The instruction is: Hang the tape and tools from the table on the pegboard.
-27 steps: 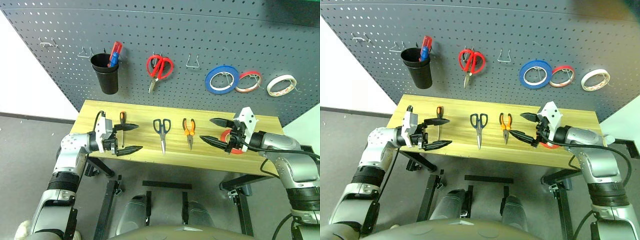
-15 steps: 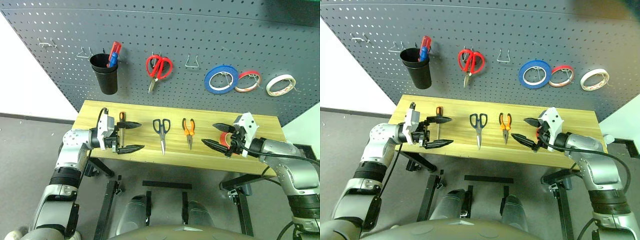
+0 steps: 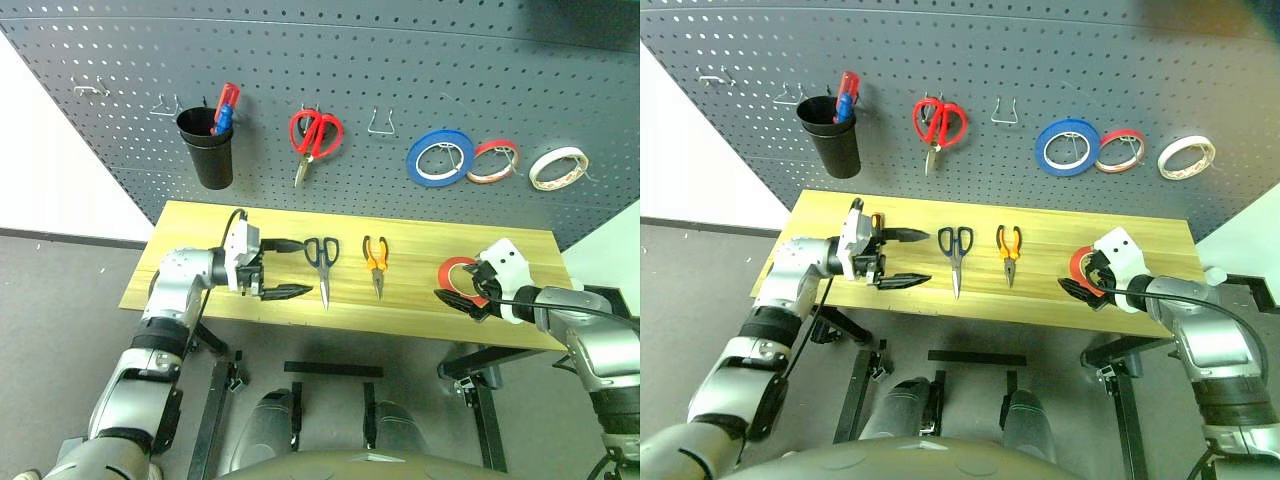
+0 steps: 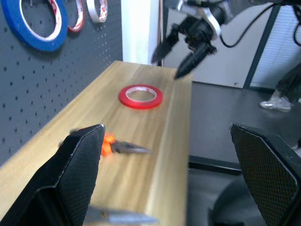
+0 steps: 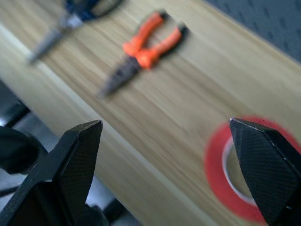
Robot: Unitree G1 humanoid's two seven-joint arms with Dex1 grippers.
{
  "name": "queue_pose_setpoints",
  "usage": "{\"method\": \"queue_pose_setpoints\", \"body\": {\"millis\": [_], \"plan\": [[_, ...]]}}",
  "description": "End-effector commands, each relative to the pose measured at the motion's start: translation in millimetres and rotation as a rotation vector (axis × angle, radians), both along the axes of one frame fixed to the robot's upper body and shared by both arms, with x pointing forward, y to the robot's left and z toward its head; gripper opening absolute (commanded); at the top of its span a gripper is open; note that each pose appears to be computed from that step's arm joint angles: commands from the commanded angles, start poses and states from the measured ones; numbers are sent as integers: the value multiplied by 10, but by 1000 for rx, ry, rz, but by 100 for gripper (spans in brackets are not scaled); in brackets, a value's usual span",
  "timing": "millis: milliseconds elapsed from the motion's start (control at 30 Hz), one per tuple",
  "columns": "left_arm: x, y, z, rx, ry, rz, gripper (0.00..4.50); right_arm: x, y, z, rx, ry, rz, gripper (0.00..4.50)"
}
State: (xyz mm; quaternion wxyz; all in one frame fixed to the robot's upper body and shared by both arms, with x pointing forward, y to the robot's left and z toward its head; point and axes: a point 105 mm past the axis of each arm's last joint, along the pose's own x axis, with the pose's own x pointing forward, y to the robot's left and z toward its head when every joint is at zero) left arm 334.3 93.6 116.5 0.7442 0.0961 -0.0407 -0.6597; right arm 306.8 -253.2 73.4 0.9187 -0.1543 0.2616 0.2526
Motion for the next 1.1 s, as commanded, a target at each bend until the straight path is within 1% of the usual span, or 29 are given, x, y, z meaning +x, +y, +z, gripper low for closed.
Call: {"method": "queue_pose_setpoints", "body": {"millis": [33, 133, 233, 333, 433, 633, 733, 933, 1100], "plan": [[50, -115, 39, 3, -29, -5, 446, 62, -145, 89, -31, -9, -37, 450], [77, -200, 75, -16, -13, -26, 446, 133, -217, 89, -38, 10, -72, 450], [65, -267, 46, 17, -19, -48, 446, 169, -320, 82, -56, 27, -114, 450], [112, -368, 61, 16, -8, -38, 446, 219, -378, 71, -69, 31, -131, 450], [154, -460, 43, 45, -15, -26, 446, 280, -398, 74, -71, 32, -134, 450], [176, -600, 60, 43, -5, -18, 446, 388, -380, 144, -89, 19, -108, 450], [210, -681, 97, 13, 23, 13, 446, 419, -360, 145, -99, 24, -93, 450], [193, -850, 250, -17, 2, 21, 446, 496, -273, 98, -106, 53, -61, 450], [136, -808, 283, 27, -17, 14, 446, 546, -203, 2, -129, 93, -29, 450]]}}
